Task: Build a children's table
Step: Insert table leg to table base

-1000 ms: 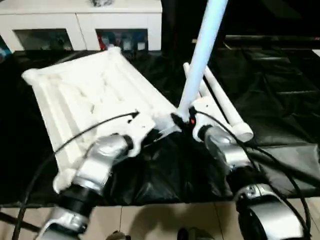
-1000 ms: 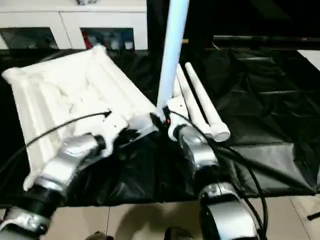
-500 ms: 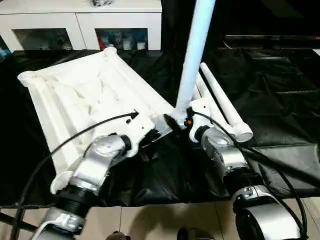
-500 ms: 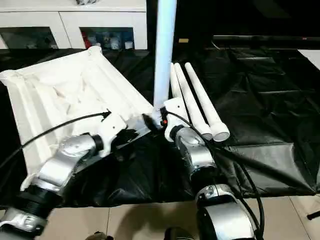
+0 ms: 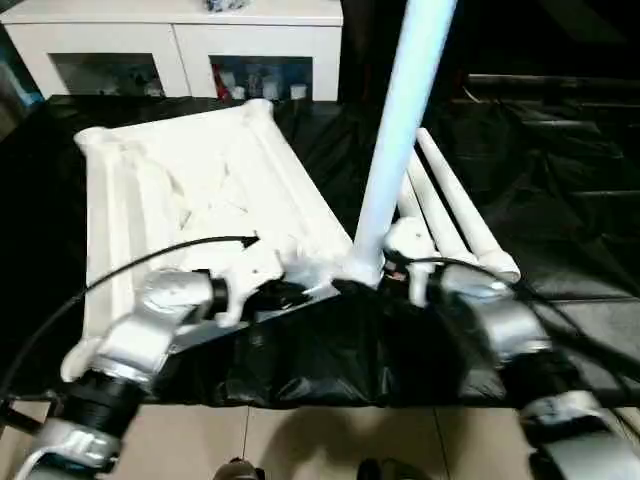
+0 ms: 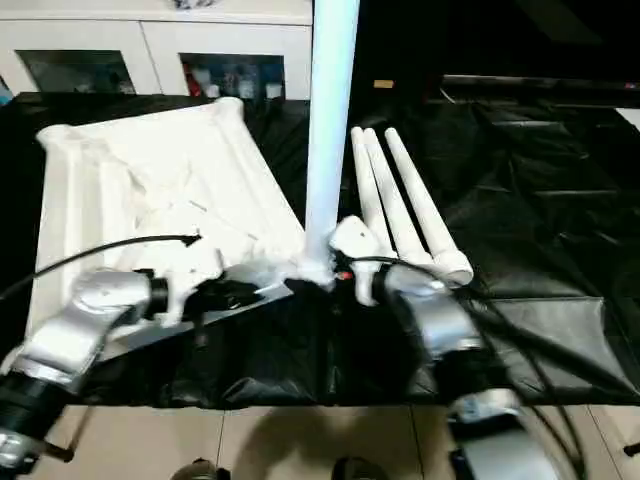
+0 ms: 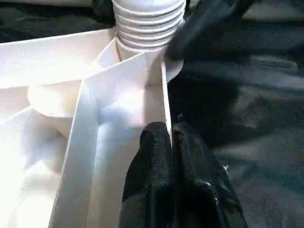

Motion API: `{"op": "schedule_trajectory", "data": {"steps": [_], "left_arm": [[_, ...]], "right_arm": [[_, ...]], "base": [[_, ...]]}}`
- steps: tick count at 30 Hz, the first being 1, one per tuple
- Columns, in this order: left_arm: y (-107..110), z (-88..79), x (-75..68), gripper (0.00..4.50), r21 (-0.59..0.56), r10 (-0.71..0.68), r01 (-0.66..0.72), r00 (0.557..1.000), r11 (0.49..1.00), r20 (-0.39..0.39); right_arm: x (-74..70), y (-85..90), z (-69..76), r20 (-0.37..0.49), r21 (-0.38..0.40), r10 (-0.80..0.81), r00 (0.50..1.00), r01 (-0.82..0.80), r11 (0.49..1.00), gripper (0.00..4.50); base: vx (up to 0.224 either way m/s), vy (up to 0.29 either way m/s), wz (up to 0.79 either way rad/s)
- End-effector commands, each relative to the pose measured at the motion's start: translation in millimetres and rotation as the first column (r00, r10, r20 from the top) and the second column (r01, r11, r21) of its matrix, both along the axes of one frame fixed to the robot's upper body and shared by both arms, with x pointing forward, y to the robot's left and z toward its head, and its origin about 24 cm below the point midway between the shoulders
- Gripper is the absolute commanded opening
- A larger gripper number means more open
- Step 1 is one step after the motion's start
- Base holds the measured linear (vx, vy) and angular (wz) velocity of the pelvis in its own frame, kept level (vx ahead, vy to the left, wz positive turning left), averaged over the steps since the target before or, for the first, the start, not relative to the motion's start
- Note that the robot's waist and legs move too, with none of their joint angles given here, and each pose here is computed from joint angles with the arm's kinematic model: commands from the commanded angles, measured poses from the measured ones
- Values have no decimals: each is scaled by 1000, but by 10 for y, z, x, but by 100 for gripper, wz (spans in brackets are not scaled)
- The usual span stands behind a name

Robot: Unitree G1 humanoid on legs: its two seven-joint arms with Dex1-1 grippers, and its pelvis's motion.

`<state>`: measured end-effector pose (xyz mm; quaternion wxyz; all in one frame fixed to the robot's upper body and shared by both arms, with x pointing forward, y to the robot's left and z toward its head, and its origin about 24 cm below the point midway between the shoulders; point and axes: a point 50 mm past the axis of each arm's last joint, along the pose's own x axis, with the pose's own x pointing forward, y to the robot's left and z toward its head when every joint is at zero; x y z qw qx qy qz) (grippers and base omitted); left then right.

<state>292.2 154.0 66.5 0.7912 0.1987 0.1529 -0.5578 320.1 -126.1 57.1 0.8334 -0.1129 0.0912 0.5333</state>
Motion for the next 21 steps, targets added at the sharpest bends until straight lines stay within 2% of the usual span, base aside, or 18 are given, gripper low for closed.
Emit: {"op": "schedule_trajectory", "data": {"steps": [1, 8, 9, 13, 14, 17, 19, 21], "left_arm": [[-27, 180, 3, 0, -23, -102, 104, 993, 994, 61], [56, 181, -22, 0, 4, -154, 154, 988, 988, 31], [56, 181, -23, 0, 4, -156, 156, 987, 988, 30], [53, 177, -31, 0, 2, -165, 165, 986, 986, 26], [47, 174, -37, 0, -1, -167, 167, 986, 986, 24], [13, 167, -61, 0, -16, -172, 173, 985, 985, 19], [6, 166, -68, 0, -20, -175, 175, 984, 984, 18], [7, 162, -73, 0, -21, -176, 176, 984, 984, 14]], "right_arm": [[-69, -9, 41, 2, -4, 91, 996, -91, 996, 444], [-164, -59, 16, -46, -48, 207, 977, -209, 977, 444], [-166, -59, 15, -48, -48, 209, 977, -211, 976, 418], [-167, -50, -4, -63, -44, 202, 977, -205, 978, 405], [-172, -38, -10, -64, -38, 200, 978, -203, 978, 376], [-204, 14, -40, -75, -8, 200, 977, -201, 980, 363], [-222, 32, -57, -80, -3, 203, 976, -204, 979, 332], [-239, 50, -80, -86, 2, 204, 975, -204, 979, 320]], "base": [[0, 0, 0], [0, 0, 0], [0, 0, 0], [0, 0, 0], [0, 0, 0], [0, 0, 0], [0, 0, 0], [0, 0, 0]]}}
